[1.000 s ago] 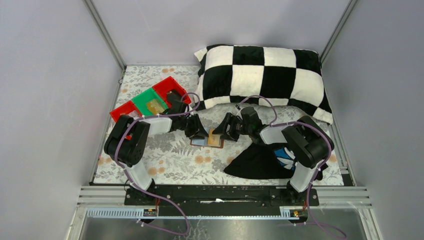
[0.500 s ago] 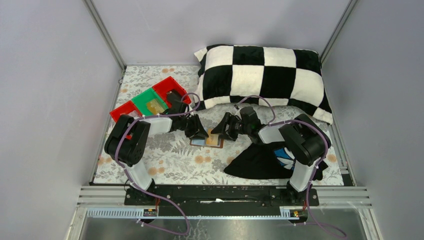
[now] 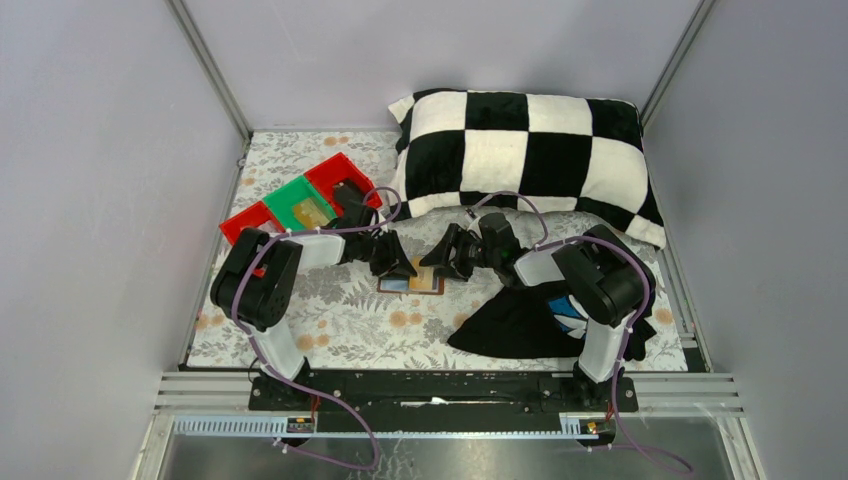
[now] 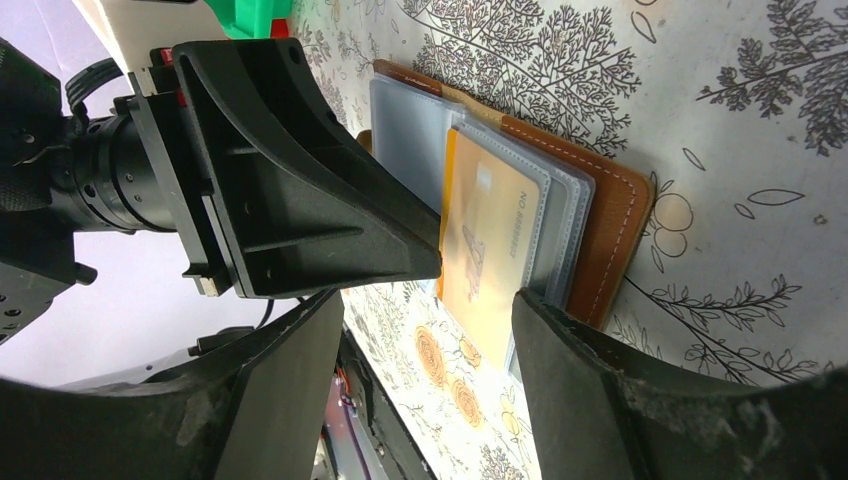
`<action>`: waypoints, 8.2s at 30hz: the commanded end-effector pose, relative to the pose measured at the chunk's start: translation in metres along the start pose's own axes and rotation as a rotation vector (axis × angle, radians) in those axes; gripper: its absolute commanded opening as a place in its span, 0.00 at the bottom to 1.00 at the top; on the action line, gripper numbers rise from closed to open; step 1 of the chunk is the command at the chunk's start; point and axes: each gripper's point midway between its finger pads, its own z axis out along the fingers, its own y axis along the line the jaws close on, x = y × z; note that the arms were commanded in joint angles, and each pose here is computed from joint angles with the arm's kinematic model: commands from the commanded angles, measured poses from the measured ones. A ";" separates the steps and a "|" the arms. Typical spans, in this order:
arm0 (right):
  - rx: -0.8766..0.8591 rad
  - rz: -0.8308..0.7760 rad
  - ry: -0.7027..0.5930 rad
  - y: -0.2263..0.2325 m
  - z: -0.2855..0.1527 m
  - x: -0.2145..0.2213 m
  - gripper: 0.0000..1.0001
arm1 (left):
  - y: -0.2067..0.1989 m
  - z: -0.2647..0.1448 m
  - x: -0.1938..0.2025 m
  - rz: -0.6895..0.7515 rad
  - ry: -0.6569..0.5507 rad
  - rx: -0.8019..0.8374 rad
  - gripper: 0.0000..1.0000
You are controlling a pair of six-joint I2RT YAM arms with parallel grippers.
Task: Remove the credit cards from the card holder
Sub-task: Remove the credit card from the card holder, then place the credit card in the storage box, then remove the credit card from the card holder.
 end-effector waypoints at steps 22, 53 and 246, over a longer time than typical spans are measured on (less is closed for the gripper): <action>0.029 0.035 0.031 -0.014 0.007 0.014 0.70 | -0.012 -0.010 -0.013 0.053 -0.055 0.021 0.00; -0.054 -0.085 0.029 0.049 0.009 -0.014 0.70 | 0.017 -0.048 -0.020 0.045 -0.102 -0.029 0.00; -0.003 -0.068 0.071 0.018 0.022 0.017 0.68 | 0.064 -0.044 -0.017 -0.009 -0.219 -0.355 0.35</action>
